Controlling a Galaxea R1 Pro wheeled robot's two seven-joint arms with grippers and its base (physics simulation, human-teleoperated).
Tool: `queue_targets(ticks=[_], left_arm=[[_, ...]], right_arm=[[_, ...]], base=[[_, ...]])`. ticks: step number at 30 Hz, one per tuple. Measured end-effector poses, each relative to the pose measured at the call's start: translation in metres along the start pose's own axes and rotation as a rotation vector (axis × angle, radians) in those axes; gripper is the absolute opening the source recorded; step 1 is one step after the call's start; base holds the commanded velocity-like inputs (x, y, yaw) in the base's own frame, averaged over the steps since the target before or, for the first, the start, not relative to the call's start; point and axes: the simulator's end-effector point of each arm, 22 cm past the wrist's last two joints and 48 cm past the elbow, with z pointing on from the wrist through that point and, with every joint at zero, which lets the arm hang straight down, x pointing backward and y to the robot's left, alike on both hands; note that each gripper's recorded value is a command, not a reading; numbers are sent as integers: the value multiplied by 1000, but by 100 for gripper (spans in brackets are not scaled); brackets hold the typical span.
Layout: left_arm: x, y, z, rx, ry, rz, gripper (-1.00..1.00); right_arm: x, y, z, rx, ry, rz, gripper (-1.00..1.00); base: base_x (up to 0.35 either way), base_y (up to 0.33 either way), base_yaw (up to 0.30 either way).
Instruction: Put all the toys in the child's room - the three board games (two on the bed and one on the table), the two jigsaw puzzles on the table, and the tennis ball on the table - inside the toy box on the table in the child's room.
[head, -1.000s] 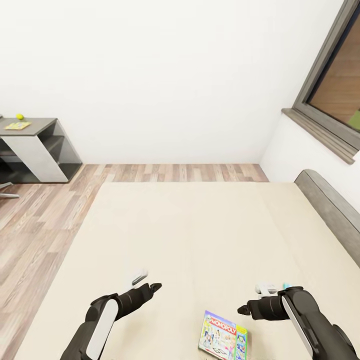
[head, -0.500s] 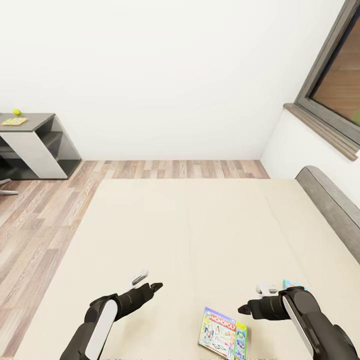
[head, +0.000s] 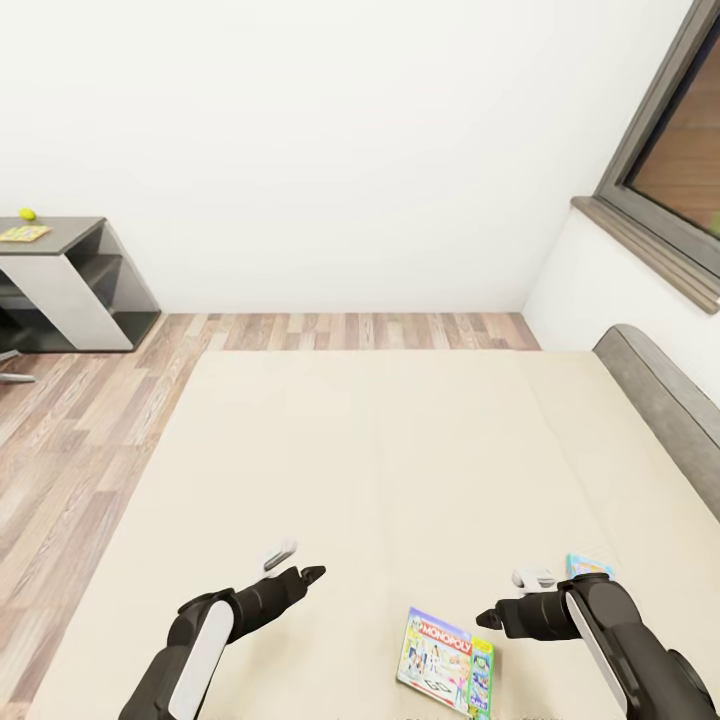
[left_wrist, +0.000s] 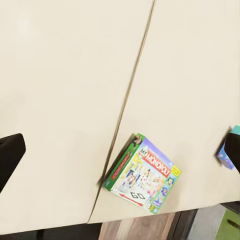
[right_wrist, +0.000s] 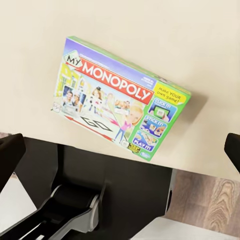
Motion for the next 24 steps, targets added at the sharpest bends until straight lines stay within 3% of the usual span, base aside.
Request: queue_targets(ticks=[24], left_arm=[[11,15,9,-20,26,-19,100]], right_arm=[[9,1,15,-14,35,16,100]], base=[[0,0,0]])
